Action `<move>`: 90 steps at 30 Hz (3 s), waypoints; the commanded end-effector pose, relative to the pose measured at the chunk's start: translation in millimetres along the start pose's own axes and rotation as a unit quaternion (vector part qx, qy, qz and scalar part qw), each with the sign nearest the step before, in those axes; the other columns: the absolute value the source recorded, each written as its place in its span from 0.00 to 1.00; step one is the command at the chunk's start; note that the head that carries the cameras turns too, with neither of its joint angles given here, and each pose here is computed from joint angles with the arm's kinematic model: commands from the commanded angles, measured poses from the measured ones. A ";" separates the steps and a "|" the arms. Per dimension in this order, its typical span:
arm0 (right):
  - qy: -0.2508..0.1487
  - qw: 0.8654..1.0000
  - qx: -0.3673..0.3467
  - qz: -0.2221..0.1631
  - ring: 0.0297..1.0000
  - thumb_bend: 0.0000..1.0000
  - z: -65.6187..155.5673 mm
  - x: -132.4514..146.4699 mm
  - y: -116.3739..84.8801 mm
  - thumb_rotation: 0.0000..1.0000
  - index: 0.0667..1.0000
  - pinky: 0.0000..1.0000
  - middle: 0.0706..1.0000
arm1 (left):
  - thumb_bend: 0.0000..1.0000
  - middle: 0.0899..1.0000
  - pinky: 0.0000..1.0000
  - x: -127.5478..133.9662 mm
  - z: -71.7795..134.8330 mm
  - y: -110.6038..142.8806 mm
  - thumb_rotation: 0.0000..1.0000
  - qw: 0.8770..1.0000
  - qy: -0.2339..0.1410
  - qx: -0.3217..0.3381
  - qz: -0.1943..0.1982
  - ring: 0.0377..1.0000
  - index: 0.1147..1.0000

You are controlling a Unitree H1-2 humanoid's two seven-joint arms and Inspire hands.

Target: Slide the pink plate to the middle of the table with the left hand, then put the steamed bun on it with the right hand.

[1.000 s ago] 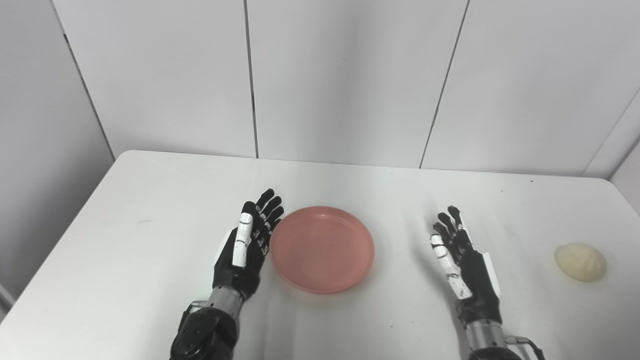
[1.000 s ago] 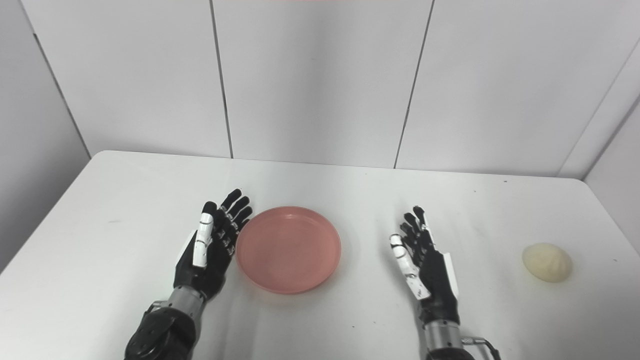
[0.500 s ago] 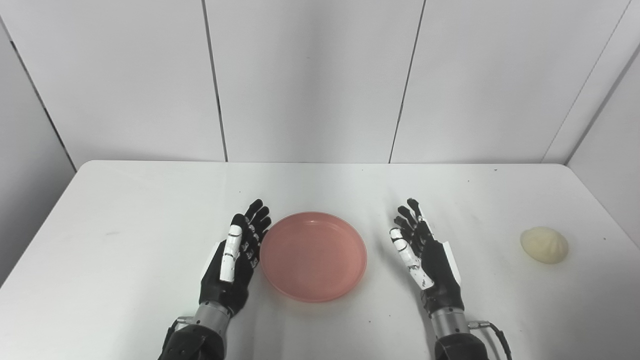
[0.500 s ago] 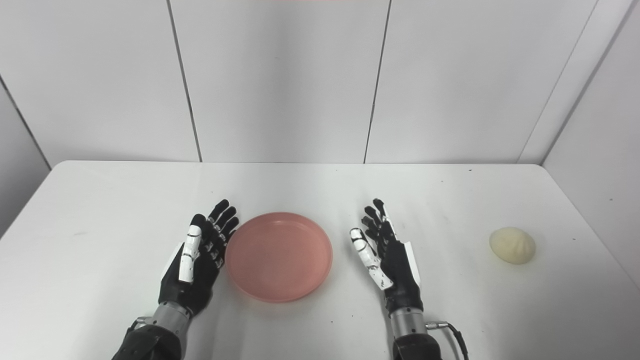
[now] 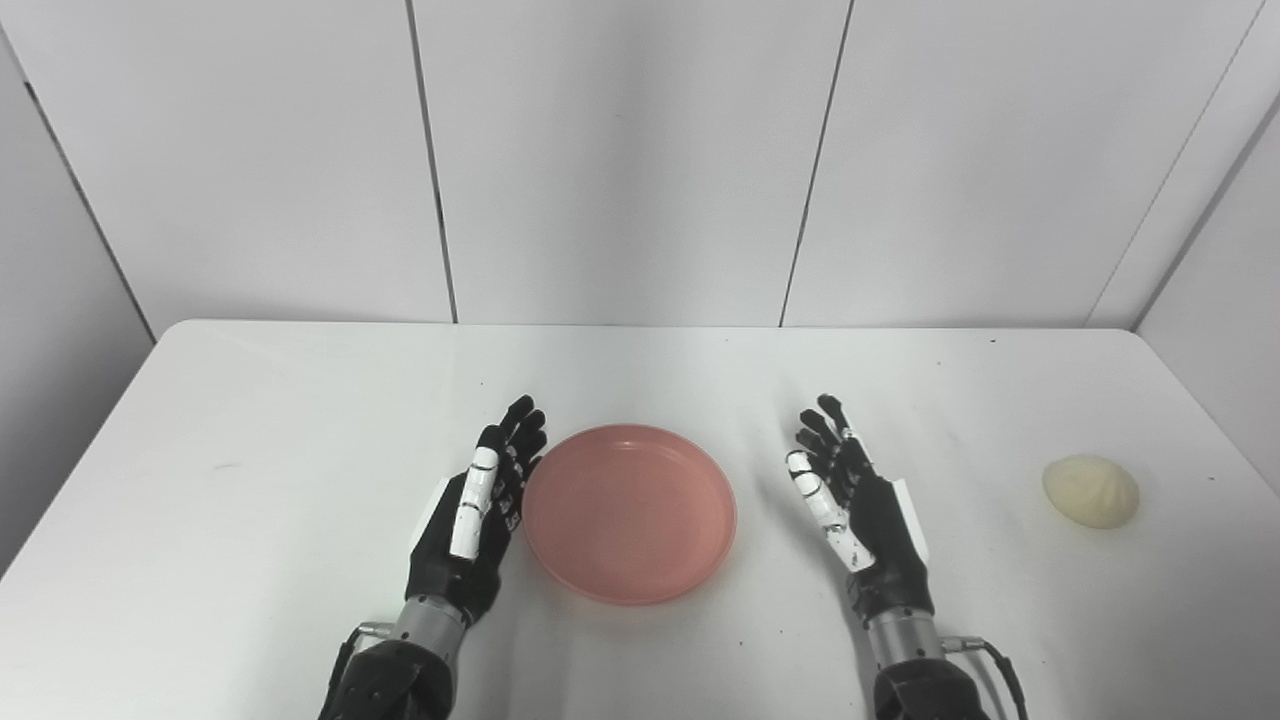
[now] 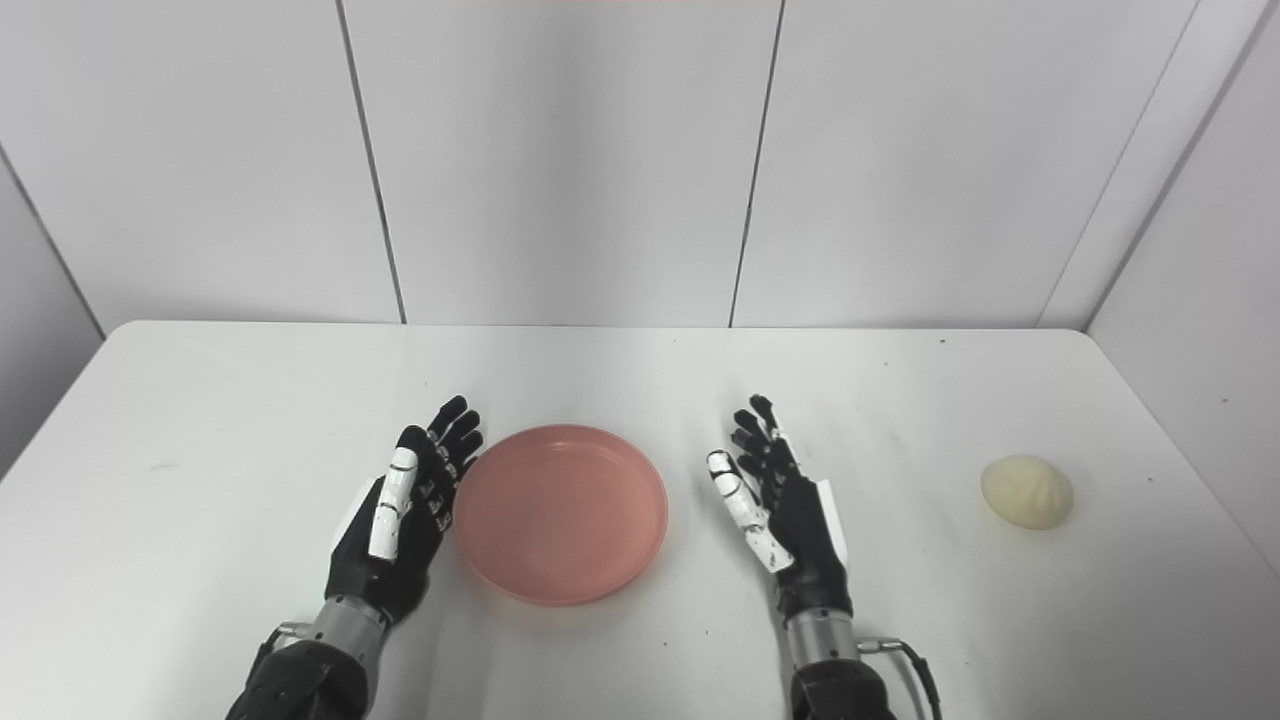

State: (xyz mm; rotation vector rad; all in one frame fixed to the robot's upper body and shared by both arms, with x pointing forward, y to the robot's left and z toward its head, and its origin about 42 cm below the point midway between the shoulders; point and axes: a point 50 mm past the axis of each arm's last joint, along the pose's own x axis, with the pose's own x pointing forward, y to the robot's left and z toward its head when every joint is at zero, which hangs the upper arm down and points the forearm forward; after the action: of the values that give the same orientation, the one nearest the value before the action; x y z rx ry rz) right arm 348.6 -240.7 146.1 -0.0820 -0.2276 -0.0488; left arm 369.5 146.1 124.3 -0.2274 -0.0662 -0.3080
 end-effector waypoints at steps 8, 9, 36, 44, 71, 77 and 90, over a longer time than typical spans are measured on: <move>-0.130 0.984 -0.101 -0.069 0.83 0.62 76.4 39.2 -66.3 0.65 0.90 0.82 0.84 | 0.55 0.97 1.00 5.1 -6.0 -0.9 0.99 1.000 -0.012 0.010 -0.005 0.99 0.93; -0.133 0.981 -0.120 -0.080 0.82 0.60 81.7 40.8 -72.6 0.66 0.90 0.81 0.84 | 0.55 0.97 1.00 4.8 -6.0 -0.1 0.98 1.000 -0.011 0.009 -0.005 0.99 0.93; 0.023 0.866 -0.433 -0.248 0.92 0.86 160.9 29.3 -164.2 0.47 0.87 0.74 0.91 | 0.62 0.97 1.00 6.8 -8.9 33.2 0.97 1.000 -0.002 -0.003 -0.007 0.99 0.93; 0.092 0.853 -0.459 -0.230 0.91 0.95 129.4 43.3 -173.6 0.26 0.85 0.79 0.91 | 0.62 0.96 1.00 9.0 -6.8 36.7 0.95 1.000 0.005 -0.013 -0.004 0.99 0.93; 0.214 0.820 -0.490 -0.205 0.83 0.93 63.2 58.0 -196.7 0.21 0.83 0.69 0.86 | 0.60 0.96 1.00 5.7 -2.2 36.1 0.94 1.000 0.006 -0.017 -0.004 0.99 0.92; 0.250 0.801 -0.507 -0.199 0.47 0.89 57.1 58.4 -206.9 0.19 0.81 0.36 0.55 | 0.61 0.95 1.00 5.6 0.0 33.8 0.92 1.000 0.007 -0.019 -0.004 0.98 0.91; 0.251 0.799 -0.499 -0.222 0.25 0.56 62.2 50.3 -207.7 0.01 0.47 0.20 0.40 | 0.60 0.96 1.00 4.1 2.9 33.2 0.93 1.000 -0.001 -0.015 -0.012 0.99 0.92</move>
State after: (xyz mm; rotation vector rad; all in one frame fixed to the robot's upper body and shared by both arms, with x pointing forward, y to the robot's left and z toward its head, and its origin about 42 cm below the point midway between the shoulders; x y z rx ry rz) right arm 370.4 -441.1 216.2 -1.0579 0.4060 -0.6142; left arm 387.6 172.9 125.7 -0.2508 -0.0650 -0.3256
